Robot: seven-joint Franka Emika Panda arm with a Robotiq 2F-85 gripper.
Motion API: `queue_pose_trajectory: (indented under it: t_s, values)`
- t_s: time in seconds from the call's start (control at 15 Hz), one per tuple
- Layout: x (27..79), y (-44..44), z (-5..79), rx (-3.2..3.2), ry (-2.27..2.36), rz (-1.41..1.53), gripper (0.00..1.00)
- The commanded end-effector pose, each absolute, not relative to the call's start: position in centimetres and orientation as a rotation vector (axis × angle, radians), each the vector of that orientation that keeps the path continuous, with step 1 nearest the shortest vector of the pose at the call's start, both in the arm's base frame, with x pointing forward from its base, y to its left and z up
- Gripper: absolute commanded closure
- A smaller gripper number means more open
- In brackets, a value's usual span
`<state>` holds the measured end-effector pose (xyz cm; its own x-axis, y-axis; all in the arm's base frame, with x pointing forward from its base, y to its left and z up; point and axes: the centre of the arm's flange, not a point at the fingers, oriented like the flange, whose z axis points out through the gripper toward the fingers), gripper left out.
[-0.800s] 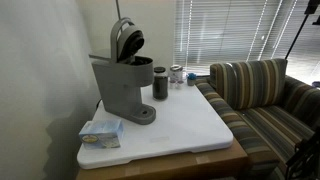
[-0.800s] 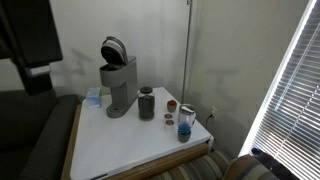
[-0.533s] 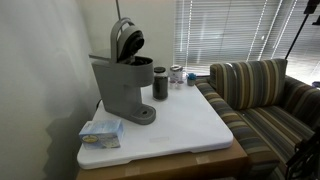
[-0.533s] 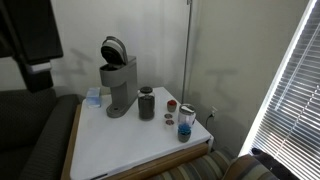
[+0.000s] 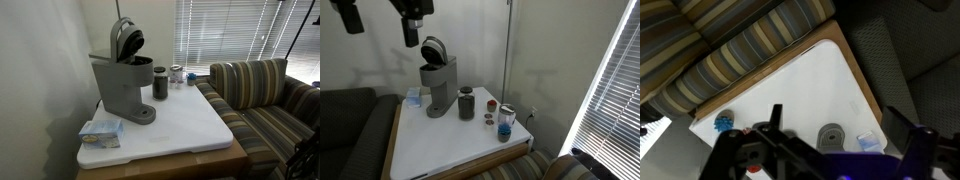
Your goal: Close the coffee maker
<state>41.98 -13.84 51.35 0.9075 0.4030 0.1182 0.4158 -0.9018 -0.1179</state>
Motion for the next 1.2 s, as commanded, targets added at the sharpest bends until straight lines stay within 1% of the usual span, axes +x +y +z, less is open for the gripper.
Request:
queue_pose_trajectory:
  t_s: [0.0,0.27,0.47,0.53,0.67,0.87,1.0,1.13]
  values:
    - [48.3,-12.3,52.0,-2.877,-0.934,-0.131,0.0]
    - [54.4,-8.8,52.1,-2.743,-1.262,-0.106,0.0]
    - [58.0,-6.8,51.9,-2.626,-1.489,-0.104,0.0]
    - [54.5,-6.3,51.3,-2.697,-1.378,-0.138,0.0]
    - [56.4,-5.5,50.9,-2.66,-1.453,-0.122,0.0]
    - [56.9,-5.7,50.7,-2.652,-1.468,-0.111,0.0]
    - [58.6,-4.6,51.3,-2.689,-1.406,-0.211,0.0]
    - [61.1,-2.0,52.2,-2.709,-1.245,-0.337,0.0]
